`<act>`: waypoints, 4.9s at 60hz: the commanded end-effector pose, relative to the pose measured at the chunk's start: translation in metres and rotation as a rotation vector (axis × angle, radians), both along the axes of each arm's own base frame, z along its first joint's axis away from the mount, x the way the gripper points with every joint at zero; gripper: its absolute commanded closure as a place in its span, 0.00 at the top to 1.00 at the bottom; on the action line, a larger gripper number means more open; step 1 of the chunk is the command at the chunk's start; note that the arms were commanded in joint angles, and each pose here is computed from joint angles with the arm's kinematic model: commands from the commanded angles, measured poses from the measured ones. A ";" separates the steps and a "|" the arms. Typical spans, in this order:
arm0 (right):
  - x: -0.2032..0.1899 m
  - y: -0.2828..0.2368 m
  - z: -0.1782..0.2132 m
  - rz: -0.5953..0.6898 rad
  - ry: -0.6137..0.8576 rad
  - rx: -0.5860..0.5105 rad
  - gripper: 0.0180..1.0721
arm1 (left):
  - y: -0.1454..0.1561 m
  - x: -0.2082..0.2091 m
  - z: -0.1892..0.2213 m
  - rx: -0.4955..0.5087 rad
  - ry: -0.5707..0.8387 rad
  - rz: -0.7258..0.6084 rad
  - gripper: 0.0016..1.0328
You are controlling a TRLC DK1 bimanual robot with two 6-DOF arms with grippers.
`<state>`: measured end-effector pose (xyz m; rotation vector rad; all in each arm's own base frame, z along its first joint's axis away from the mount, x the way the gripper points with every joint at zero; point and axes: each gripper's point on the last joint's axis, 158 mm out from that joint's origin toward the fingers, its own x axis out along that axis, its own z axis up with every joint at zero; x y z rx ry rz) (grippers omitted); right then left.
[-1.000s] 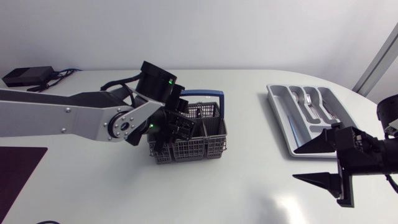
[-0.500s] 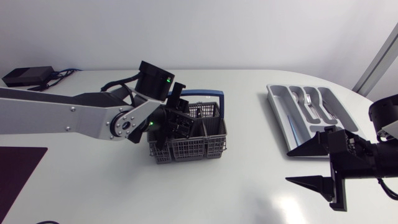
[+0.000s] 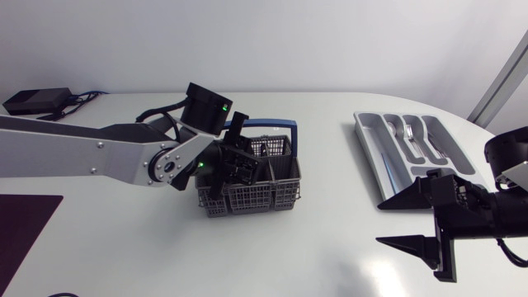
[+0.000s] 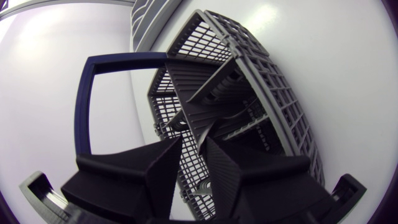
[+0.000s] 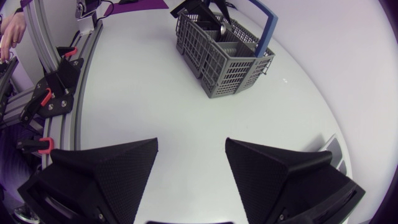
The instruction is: Sort the cutlery from the basket into the organizer compartments.
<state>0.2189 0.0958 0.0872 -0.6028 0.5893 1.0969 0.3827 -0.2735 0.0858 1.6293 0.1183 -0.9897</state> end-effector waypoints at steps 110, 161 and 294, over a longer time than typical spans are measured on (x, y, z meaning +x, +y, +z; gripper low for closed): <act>-0.026 0.048 0.060 -0.099 -0.237 0.091 0.79 | -0.021 -0.064 0.149 -0.268 0.148 0.313 0.03; 0.018 0.081 0.060 -0.189 -0.361 0.118 0.56 | -0.096 -0.091 0.089 -0.466 0.753 0.600 0.03; 0.044 0.023 0.012 -0.209 -0.175 0.022 0.05 | -0.047 -0.023 0.167 -0.805 0.662 0.712 0.96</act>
